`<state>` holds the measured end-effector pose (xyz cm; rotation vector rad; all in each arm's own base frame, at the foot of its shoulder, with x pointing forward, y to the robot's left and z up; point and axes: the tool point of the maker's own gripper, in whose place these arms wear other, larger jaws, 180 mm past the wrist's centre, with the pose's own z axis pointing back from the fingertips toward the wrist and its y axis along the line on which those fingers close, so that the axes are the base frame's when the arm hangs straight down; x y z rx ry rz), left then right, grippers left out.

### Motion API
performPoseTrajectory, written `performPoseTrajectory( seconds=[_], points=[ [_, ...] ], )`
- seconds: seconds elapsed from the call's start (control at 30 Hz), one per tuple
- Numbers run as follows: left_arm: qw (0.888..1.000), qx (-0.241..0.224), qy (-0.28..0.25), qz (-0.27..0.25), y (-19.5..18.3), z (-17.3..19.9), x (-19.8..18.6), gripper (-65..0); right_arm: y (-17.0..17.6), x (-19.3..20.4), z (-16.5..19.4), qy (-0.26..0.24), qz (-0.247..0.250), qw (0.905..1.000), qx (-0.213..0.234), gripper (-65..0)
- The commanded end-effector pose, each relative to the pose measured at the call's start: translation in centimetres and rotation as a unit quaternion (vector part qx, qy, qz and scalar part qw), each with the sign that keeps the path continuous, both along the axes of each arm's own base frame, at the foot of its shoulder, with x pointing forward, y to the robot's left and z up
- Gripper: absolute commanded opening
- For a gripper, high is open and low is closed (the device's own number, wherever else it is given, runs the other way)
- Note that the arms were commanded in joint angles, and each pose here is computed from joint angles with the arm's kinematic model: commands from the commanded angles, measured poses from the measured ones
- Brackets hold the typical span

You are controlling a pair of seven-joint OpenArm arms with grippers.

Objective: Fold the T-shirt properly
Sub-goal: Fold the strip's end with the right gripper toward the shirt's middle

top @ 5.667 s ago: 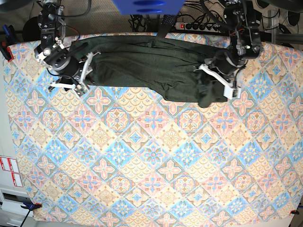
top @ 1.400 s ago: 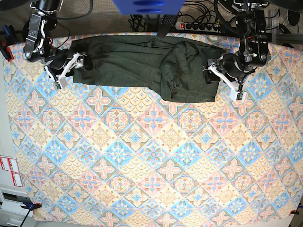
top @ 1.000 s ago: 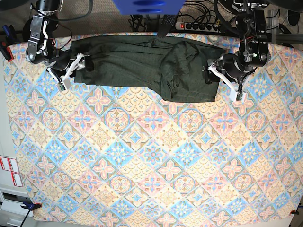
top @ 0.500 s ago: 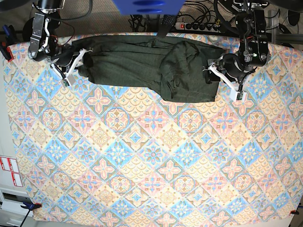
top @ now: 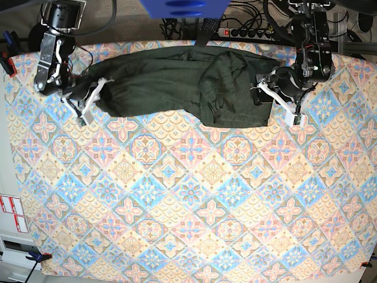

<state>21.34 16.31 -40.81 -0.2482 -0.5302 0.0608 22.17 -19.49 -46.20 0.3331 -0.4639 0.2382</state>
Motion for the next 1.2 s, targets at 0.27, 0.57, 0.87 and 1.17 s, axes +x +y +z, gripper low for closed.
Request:
performPoseTrajectory(
  seconds=[0.27,0.57,0.87,1.17],
  points=[
    [0.999,-0.019,-0.033,0.012,-1.1,1.0,1.1,-24.8,-3.9,4.3,0.8,-0.02,-0.043,0.9988,-0.006,-63.2],
    [0.999,-0.024,-0.041,0.018,-1.3,1.2,1.3,-24.8,-6.3,7.4,1.9,-0.039,-0.03,0.9954,-0.082,-63.2],
    [0.998,-0.02,-0.063,0.009,-1.5,2.8,1.7,-24.9,-6.4,7.4,3.8,-0.066,-0.011,0.991,-0.115,-63.2],
    [0.998,-0.008,-0.05,0.031,0.2,2.2,0.5,-24.9,-1.6,2.9,3.1,-0.061,0.055,0.9898,-0.116,-63.2]
  ],
)
